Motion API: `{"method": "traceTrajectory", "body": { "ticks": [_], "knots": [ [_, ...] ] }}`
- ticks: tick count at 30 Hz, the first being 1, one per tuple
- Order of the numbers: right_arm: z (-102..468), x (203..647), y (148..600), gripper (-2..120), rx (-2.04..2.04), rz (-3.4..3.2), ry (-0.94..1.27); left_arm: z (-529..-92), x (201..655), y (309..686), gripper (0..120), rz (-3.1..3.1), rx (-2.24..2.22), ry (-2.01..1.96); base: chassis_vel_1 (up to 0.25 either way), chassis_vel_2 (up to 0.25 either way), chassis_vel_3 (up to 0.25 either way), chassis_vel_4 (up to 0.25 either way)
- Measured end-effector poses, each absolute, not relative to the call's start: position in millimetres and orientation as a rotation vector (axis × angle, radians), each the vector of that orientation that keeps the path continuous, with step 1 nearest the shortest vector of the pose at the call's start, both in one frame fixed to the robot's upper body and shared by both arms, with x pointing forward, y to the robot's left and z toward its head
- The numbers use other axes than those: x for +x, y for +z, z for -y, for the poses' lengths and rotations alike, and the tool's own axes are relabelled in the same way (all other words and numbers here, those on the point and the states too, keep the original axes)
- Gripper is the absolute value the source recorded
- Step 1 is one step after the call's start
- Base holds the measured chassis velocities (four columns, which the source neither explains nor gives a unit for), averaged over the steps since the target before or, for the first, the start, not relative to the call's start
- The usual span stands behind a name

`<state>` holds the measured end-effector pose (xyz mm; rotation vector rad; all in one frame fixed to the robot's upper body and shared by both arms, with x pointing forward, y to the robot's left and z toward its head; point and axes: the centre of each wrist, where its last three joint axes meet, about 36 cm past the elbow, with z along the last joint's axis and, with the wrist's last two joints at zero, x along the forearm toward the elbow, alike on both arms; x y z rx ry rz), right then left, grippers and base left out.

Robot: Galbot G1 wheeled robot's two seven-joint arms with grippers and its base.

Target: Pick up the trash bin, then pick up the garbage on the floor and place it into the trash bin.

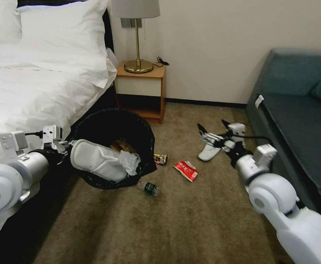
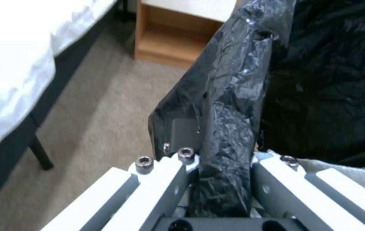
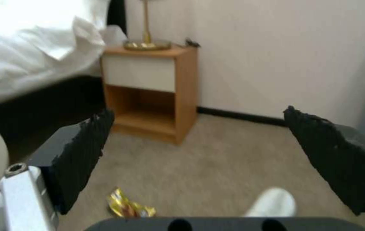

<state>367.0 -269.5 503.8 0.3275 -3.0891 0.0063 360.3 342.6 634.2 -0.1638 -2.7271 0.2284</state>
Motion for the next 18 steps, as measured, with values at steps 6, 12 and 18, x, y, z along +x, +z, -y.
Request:
{"method": "traceTrajectory", "body": {
  "ticks": [6, 12, 18],
  "knots": [
    [281, 354, 501, 100, 0.279, 3.077, 0.023, -342, 360, 635, 1, 2.738, -0.181, 0.229, 0.0, 0.0, 0.0, 0.0],
    [284, 352, 505, 100, 0.284, 3.077, 0.026, -341, 357, 635, 1, 2.737, -0.178, 0.225, -0.007, 0.003, 0.002, -0.009],
    [285, 348, 506, 100, 0.291, 3.062, 0.035, -343, 357, 637, 1, 2.733, -0.179, 0.221, -0.098, 0.079, 0.082, -0.082]
  ]
}}
